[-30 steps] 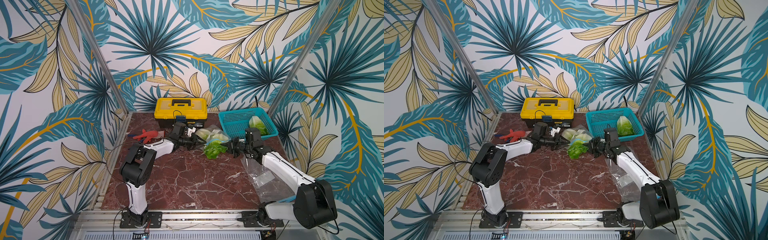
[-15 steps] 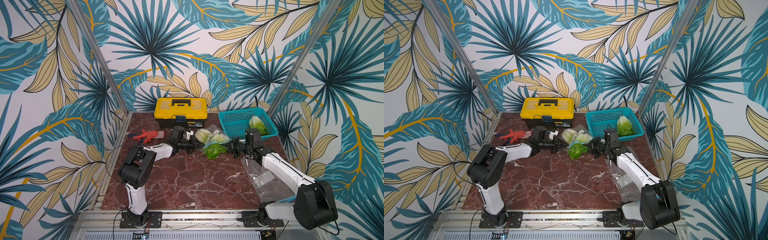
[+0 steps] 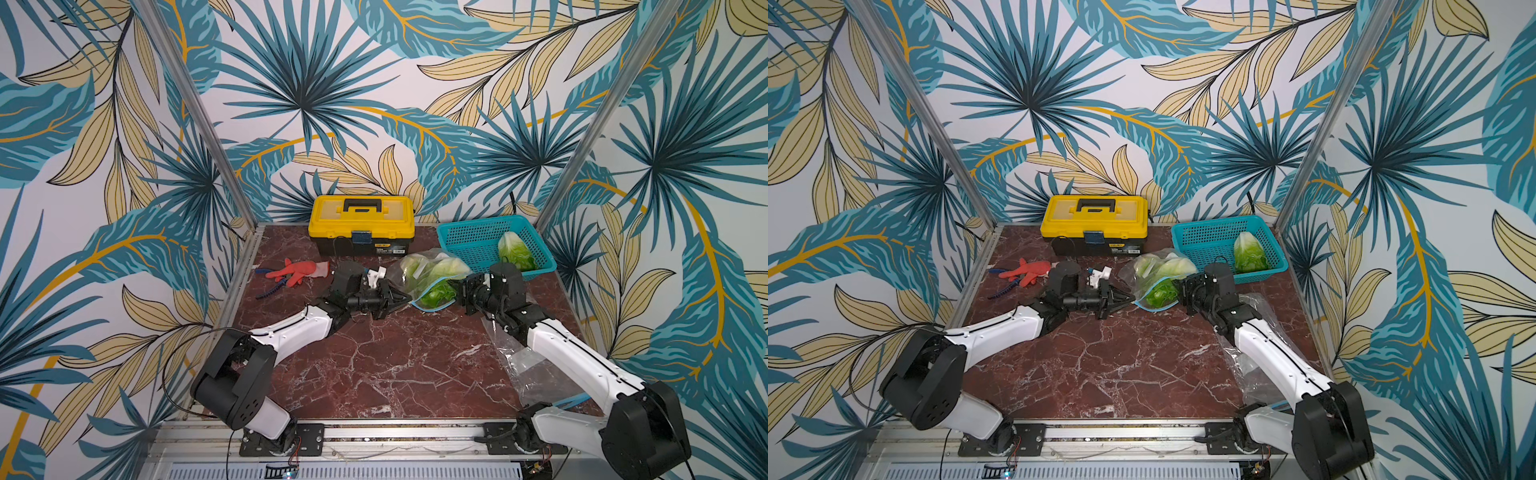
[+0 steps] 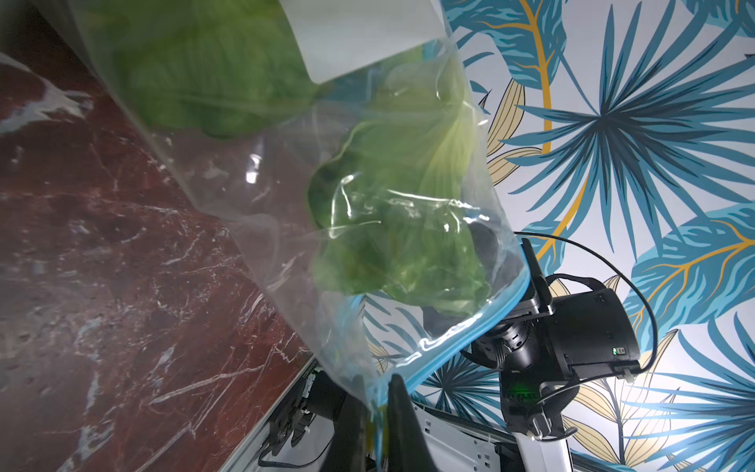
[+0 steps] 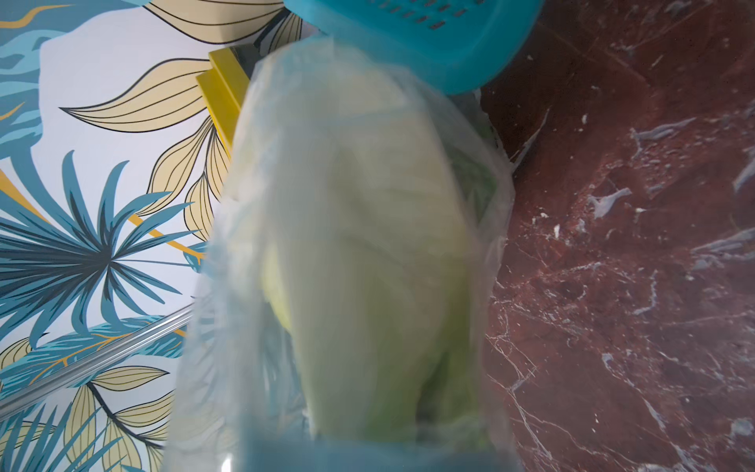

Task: Put the chinese cabbages into a zipper bag and zip it
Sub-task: Place the Chinese cabbage in the zipper food storage bag.

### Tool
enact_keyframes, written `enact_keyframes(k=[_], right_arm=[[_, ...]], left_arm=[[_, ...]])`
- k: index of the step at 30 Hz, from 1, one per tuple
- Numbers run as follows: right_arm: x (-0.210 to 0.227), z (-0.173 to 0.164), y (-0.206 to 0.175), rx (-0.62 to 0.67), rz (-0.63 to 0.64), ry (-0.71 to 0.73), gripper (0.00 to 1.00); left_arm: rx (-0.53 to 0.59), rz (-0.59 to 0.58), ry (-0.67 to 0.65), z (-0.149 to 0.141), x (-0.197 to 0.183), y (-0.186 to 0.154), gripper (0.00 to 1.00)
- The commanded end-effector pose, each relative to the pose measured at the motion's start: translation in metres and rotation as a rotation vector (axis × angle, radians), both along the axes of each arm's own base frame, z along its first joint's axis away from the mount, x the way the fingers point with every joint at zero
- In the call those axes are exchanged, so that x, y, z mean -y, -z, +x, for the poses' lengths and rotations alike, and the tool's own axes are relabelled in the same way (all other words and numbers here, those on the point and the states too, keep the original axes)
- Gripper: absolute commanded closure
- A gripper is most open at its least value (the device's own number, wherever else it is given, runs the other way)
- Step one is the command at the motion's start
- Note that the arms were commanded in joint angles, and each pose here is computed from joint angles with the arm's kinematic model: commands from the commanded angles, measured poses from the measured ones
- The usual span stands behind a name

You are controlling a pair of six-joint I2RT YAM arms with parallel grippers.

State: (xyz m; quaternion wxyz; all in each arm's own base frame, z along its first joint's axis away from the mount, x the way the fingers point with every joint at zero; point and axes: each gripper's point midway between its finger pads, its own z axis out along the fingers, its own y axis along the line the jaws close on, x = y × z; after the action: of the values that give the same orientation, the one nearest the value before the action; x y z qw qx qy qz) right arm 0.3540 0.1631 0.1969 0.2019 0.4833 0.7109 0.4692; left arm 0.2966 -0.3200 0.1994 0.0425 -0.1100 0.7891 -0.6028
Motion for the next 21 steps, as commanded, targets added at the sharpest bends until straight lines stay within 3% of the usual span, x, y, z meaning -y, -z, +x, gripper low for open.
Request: enact_keyframes(k=[1,3,7,10,13,18,21], right_arm=[[0.014,0.003,0.003,0.01,-0.04,0.177,1.0],[0.011,-0.002,0.007,-0.008,-0.063,0.214,0.97],[0.001,-0.008,0.007,-0.038,-0.122,0.226,0.64],[0.003,-0.014,-0.002,-0.046,-0.219,0.166,0.51],[-0.003,-0.016,-0.028,0.017,-0.3,0.013,0.35],[-0.028,-0.03,-0.064,0.117,-0.356,-0.366,0.31],[-0.014,-0.047,-0.087,0.183,-0.55,-0.555,0.31]], left_arm=[[0.068,-0.049,0.04,-0.005,0.017,-0.032,1.0],[0.089,-0.062,0.059,-0.008,0.024,-0.042,1.0],[0.121,-0.079,0.05,-0.007,0.022,-0.057,1.0],[0.136,-0.095,0.007,0.003,0.008,-0.069,1.0],[0.169,-0.113,-0.056,0.019,-0.016,-0.087,1.0],[0.18,-0.129,-0.092,0.042,-0.03,-0.1,1.0],[0.188,-0.139,-0.1,0.05,-0.036,-0.11,1.0]])
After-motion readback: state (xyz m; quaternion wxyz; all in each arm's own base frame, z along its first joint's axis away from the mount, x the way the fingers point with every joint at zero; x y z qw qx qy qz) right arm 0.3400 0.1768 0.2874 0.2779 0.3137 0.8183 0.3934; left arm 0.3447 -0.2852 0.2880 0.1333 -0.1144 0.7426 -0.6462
